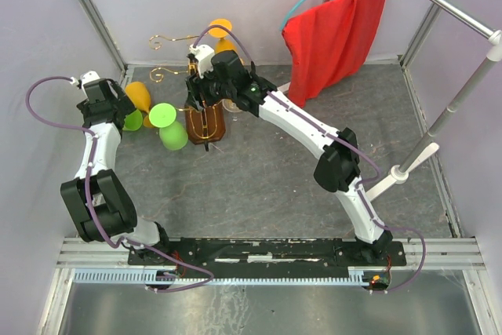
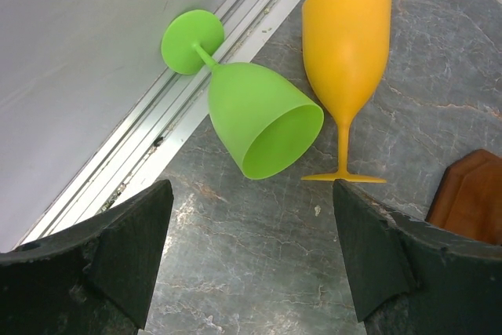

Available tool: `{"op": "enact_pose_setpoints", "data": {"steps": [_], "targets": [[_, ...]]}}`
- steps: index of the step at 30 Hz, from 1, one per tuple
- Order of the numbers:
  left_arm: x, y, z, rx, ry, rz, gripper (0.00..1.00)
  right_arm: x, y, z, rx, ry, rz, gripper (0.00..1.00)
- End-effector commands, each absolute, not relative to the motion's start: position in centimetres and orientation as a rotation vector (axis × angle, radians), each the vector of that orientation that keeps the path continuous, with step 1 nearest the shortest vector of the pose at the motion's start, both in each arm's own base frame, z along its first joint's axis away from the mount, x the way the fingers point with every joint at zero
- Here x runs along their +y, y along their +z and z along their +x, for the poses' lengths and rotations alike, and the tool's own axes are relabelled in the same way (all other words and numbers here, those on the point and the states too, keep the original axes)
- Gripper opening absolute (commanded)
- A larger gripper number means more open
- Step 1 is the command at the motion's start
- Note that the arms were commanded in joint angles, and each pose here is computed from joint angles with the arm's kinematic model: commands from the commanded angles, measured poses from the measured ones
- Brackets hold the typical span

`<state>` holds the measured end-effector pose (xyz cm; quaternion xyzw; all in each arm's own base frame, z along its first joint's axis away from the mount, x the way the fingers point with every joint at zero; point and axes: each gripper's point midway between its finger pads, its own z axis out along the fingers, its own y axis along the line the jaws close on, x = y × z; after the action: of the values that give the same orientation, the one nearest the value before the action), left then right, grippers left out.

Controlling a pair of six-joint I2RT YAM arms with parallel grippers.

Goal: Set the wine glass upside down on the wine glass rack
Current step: Adjust the wine rack at the center of the board.

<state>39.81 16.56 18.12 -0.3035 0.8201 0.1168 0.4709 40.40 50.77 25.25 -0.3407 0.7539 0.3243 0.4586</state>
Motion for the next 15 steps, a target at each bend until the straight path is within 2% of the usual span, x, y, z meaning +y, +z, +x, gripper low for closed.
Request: {"op": "enact_pose_setpoints", "data": {"steps": [1,15], "targets": [[16.7,21.1,40.8,1.903,0.244,-0.754,0.89,48.8,26.7,38.2,1.883,0.762,-0.936,0.68],[16.5,21.3,40.7,1.899,0.23,-0.754,0.89,46.6,27.0,35.9,1.942,0.761,-0.97,0.56]]}}
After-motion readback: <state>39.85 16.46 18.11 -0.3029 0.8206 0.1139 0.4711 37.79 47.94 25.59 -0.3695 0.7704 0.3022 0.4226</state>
